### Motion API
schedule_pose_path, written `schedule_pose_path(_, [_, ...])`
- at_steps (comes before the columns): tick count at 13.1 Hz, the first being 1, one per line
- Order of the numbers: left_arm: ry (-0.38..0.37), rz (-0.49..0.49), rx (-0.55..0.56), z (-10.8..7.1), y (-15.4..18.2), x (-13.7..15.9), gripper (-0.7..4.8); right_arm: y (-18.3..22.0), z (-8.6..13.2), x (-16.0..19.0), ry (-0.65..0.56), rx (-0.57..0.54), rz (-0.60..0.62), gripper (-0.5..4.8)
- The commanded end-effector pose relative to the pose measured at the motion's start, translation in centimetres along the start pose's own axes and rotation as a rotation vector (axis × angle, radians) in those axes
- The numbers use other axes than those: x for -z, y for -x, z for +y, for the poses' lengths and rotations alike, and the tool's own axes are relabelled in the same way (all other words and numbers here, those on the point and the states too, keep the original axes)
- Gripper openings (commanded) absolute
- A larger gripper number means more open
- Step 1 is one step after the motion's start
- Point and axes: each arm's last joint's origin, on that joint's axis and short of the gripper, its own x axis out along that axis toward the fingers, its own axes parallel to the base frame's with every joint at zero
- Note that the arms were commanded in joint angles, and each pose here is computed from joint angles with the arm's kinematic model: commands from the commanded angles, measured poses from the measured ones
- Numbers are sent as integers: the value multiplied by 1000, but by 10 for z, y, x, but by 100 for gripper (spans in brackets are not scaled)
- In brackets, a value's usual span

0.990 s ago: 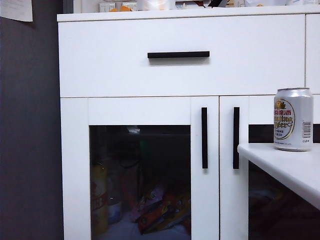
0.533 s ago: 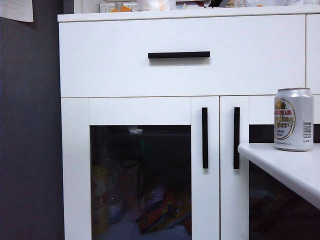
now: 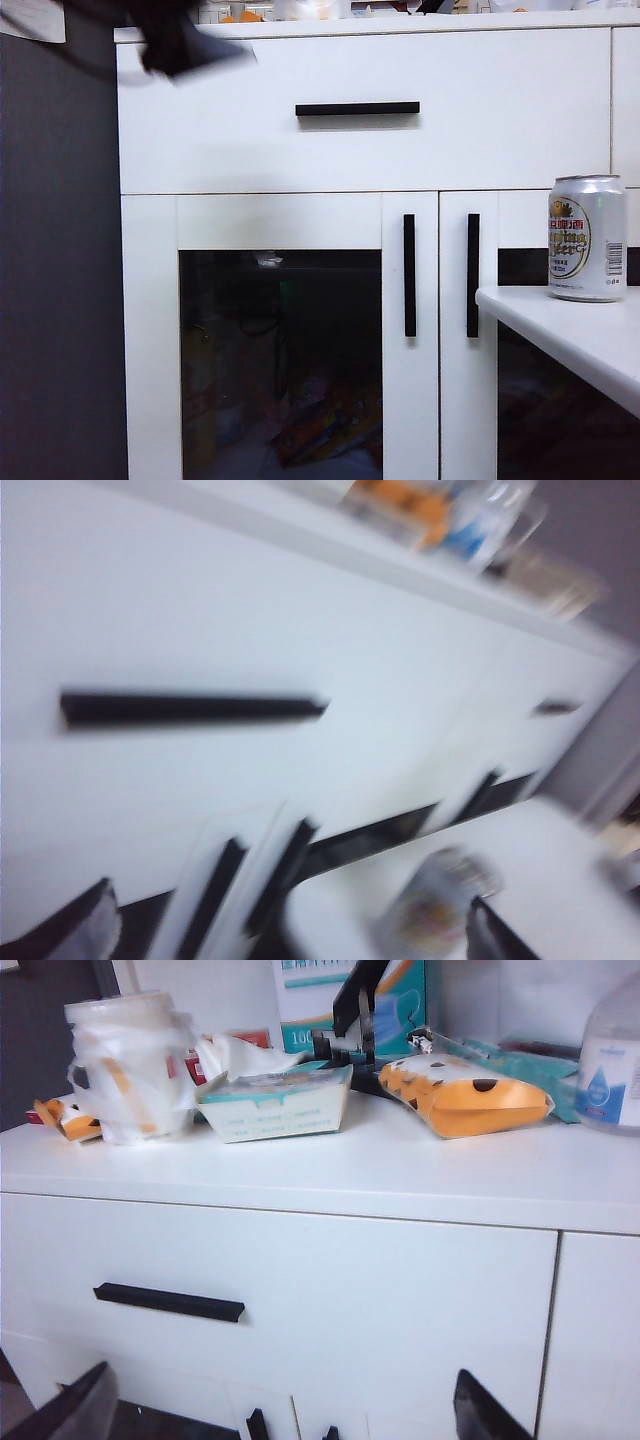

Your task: Open the left door of the white cabinet, pick up a can of beverage from the table on the right, place it inside the cabinet, and finally close the cabinet door.

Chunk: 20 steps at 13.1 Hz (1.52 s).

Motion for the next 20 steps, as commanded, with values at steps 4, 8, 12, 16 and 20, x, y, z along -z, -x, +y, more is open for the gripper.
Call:
schedule_pose_path(4, [-131,-24,-27,6,-58,69,479,-52,-19,30,-14,8,168,372])
schedule_pose_path(8, [-139,52,-57,-1,-103,101,479,-60,-23,43,21,8,169,384])
schedule_pose_path(12, [-139,88,-143,-13,-141,107,479,-67,-22,81,21,-62,175,479])
schedule_pose_path(16, [-140,115,-215,-18,-155,116,479,-67,-17,94,12,-171,230,479])
schedule_pose_path(20, [-65,122,-244,-16,-160,131,479,-66,-12,100,15,-204,293,479])
